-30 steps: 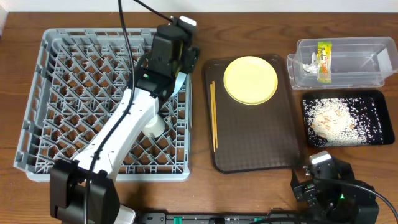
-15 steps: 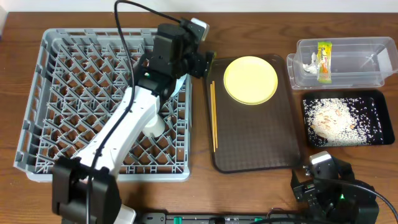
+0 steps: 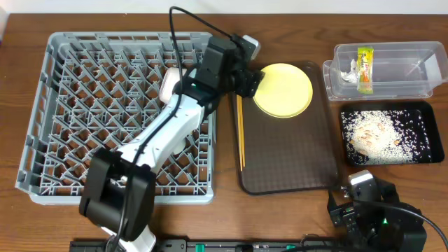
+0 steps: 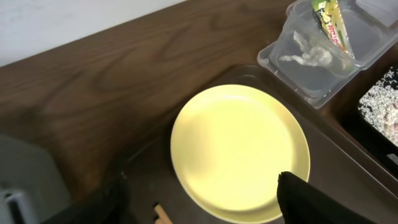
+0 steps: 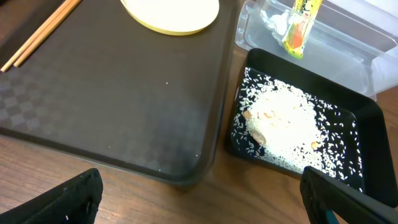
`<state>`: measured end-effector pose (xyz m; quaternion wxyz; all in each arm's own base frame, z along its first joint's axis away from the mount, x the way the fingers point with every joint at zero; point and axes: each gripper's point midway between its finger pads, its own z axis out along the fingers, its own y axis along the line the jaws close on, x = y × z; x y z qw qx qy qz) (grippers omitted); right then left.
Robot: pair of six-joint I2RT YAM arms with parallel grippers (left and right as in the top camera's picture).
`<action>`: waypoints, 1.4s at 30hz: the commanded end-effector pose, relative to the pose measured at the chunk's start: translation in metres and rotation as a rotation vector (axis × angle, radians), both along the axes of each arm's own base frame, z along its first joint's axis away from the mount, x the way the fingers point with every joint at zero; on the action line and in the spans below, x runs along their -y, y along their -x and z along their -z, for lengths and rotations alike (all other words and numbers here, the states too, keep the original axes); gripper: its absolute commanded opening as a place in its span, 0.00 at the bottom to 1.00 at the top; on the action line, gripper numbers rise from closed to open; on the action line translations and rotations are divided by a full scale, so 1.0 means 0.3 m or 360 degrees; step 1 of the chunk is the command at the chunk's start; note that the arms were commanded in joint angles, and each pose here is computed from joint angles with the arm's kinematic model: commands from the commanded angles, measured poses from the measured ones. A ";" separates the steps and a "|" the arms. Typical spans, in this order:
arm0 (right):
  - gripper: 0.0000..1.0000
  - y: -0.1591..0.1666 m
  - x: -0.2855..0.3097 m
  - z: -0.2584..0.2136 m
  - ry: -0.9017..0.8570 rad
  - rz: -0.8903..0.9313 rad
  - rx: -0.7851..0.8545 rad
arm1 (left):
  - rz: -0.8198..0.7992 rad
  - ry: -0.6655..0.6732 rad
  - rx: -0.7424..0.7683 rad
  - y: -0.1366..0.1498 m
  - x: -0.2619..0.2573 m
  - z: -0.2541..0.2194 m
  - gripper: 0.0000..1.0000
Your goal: Sort waste into correct bins and load items into the dishwasher
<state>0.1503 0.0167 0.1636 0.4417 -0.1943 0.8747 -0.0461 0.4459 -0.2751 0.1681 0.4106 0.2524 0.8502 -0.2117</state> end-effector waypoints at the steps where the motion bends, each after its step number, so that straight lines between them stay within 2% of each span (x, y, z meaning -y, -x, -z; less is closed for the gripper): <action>1: 0.99 0.002 -0.001 0.003 0.0002 -0.0006 -0.0005 | 0.0006 0.0010 -0.0040 -0.023 0.021 0.048 0.76; 12: 0.99 0.002 -0.001 0.003 0.0002 -0.0006 -0.0005 | 0.0089 -0.0105 -0.0167 0.030 0.099 0.220 0.76; 24: 0.99 0.002 -0.001 0.003 0.0002 -0.0006 -0.0005 | -0.0177 -0.0458 -0.0073 0.008 0.055 0.329 0.76; 42: 0.99 0.002 -0.001 0.003 0.0002 -0.0006 -0.0005 | -0.0182 -0.0496 -0.0180 0.022 0.051 0.447 0.76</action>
